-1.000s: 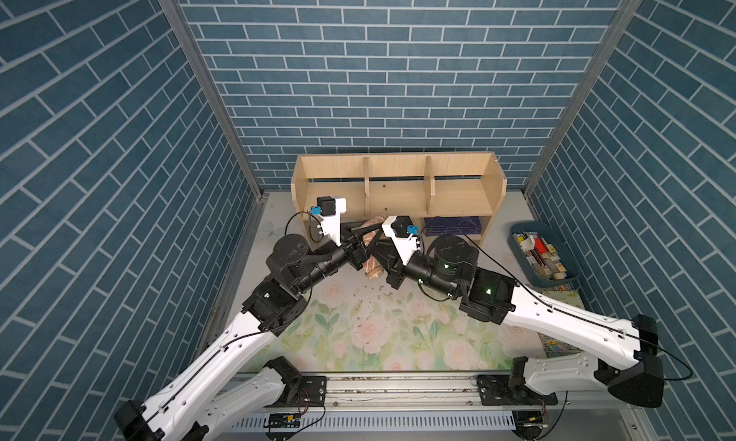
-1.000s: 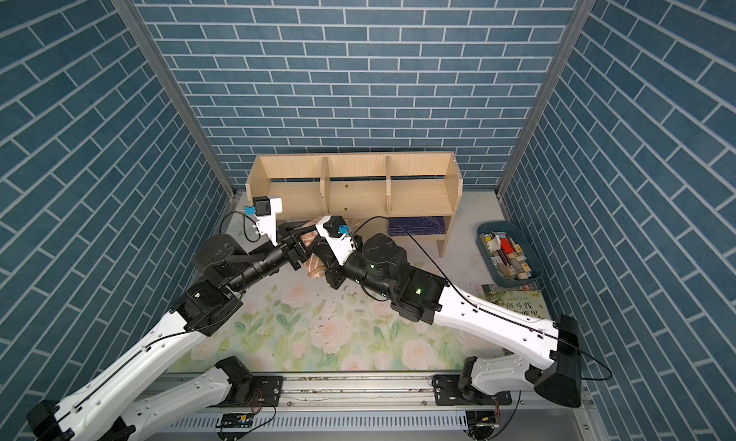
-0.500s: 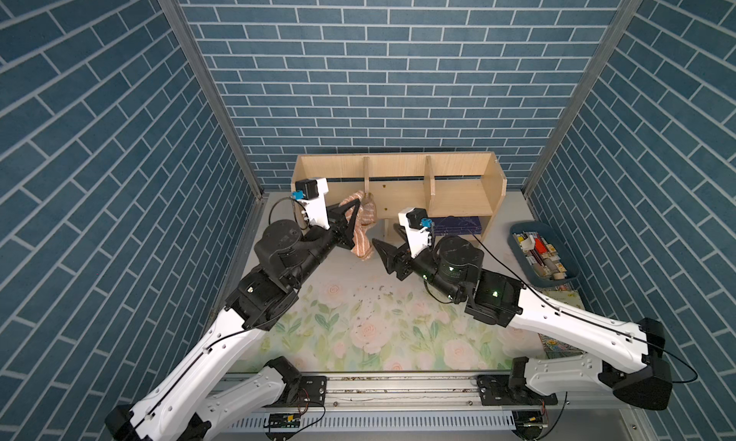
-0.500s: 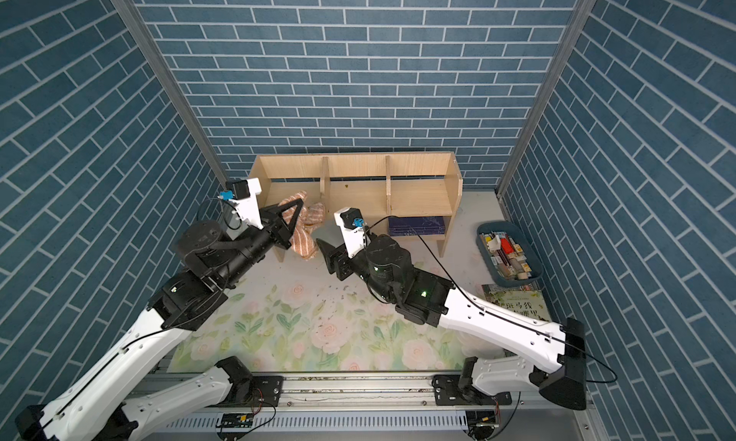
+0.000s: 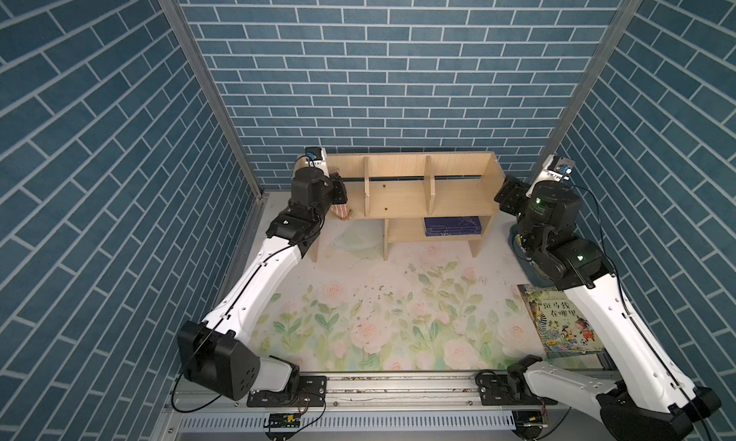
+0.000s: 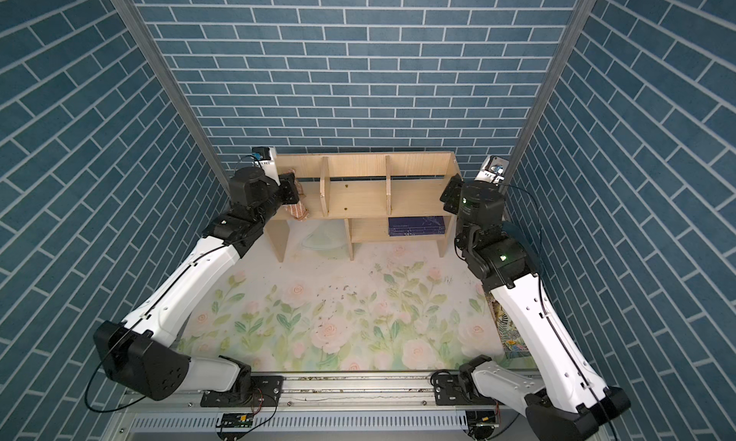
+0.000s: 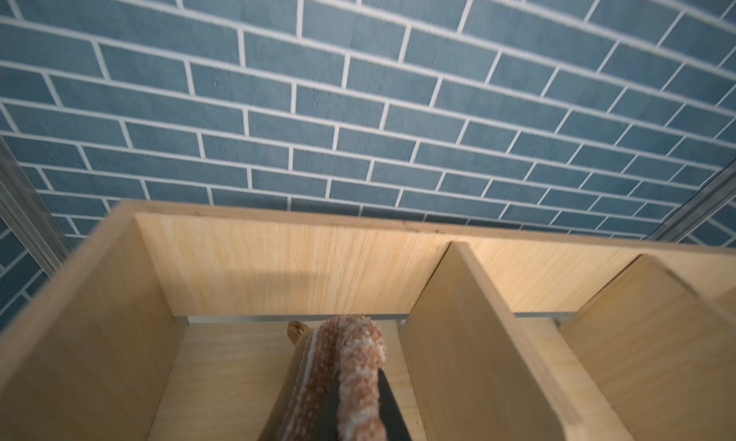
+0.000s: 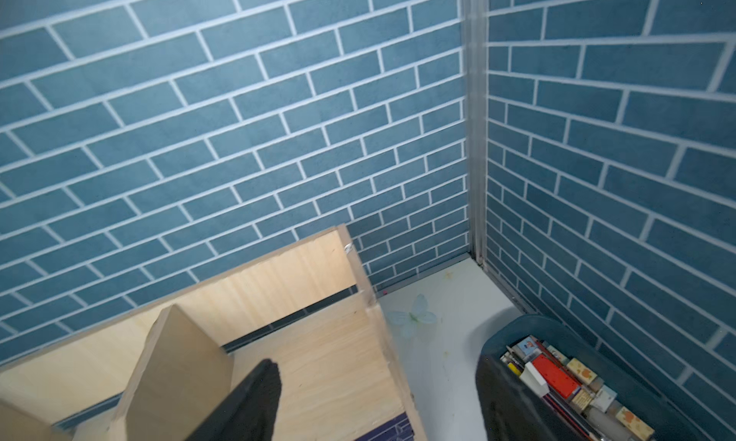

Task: Wipe the bookshelf clean with a cloth
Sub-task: Place the cleaning item on the shelf.

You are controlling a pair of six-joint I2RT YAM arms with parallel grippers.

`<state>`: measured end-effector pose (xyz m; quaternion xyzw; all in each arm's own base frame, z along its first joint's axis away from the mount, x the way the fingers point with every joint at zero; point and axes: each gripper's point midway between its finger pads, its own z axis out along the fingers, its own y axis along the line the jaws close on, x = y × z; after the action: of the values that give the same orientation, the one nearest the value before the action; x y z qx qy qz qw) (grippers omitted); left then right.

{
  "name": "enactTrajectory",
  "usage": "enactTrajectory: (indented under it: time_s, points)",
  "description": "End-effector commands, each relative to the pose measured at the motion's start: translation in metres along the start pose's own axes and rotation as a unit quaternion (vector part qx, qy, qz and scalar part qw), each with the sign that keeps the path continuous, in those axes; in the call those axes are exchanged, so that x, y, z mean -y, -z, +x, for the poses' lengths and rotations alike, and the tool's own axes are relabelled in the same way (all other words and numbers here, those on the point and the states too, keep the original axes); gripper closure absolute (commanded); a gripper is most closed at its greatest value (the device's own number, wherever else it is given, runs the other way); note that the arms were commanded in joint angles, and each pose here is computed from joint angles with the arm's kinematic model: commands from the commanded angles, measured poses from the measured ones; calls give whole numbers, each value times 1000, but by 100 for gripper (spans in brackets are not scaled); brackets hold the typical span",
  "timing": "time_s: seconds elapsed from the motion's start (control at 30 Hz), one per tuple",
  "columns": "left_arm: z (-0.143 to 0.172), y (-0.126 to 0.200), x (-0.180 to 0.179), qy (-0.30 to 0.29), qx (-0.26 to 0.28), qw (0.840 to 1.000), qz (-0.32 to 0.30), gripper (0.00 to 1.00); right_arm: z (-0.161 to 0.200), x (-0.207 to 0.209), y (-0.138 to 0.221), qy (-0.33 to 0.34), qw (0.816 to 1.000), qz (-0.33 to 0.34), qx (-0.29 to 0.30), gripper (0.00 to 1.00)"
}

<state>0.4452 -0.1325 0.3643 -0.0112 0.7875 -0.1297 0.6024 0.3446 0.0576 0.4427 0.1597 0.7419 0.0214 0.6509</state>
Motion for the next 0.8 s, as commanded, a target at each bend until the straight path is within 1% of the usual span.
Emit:
enactTrajectory:
  time_s: [0.0, 0.1, 0.17, 0.23, 0.27, 0.33, 0.4, 0.43, 0.5, 0.53, 0.6, 0.67, 0.7, 0.73, 0.77]
  points:
    - [-3, 0, 5, -9, 14, 1000, 21, 100, 32, 3, -30, 33, 998, 7, -52, 20]
    - [4, -10, -4, -8, 10, 1000, 6, 100, 37, 7, -51, 32, 998, -9, -60, 23]
    - [7, -18, -11, -5, 4, 1000, -4, 100, 42, 5, -60, 40, 997, -22, -63, 28]
    - [11, -27, -16, -3, -7, 1000, -12, 90, 48, 7, -66, 47, 996, -19, -69, 31]
    - [15, -31, -16, -4, -13, 1000, -13, 84, 52, 8, -68, 51, 996, -18, -73, 31]
    - [19, -35, -16, -3, -19, 1000, -11, 67, 63, 11, -71, 56, 995, -16, -82, 32]
    - [22, -38, -15, 1, -22, 1000, -6, 41, 73, 15, -74, 59, 994, -14, -90, 32]
    - [23, -38, -13, 3, -22, 1000, -1, 30, 79, 17, -76, 61, 994, -13, -94, 33]
    - [23, -35, -9, 5, -21, 1000, 11, 17, 87, 16, -77, 63, 993, -26, -100, 36]
    - [22, -34, -7, 5, -19, 1000, 16, 12, 90, 14, -77, 63, 992, -33, -102, 38]
    - [17, -28, -5, 5, -10, 1000, 22, 10, 96, 11, -78, 65, 991, -46, -106, 45]
    - [9, -21, -3, 3, -1, 1000, 27, 14, 100, 9, -77, 69, 990, -54, -108, 55]
    - [6, -17, -3, 0, 3, 1000, 26, 17, 101, 9, -77, 71, 990, -55, -109, 59]
    - [2, -14, -4, -3, 9, 1000, 23, 23, 103, 10, -77, 73, 990, -55, -109, 65]
    - [-1, -11, -6, -5, 11, 1000, 18, 31, 105, 10, -77, 75, 990, -55, -110, 70]
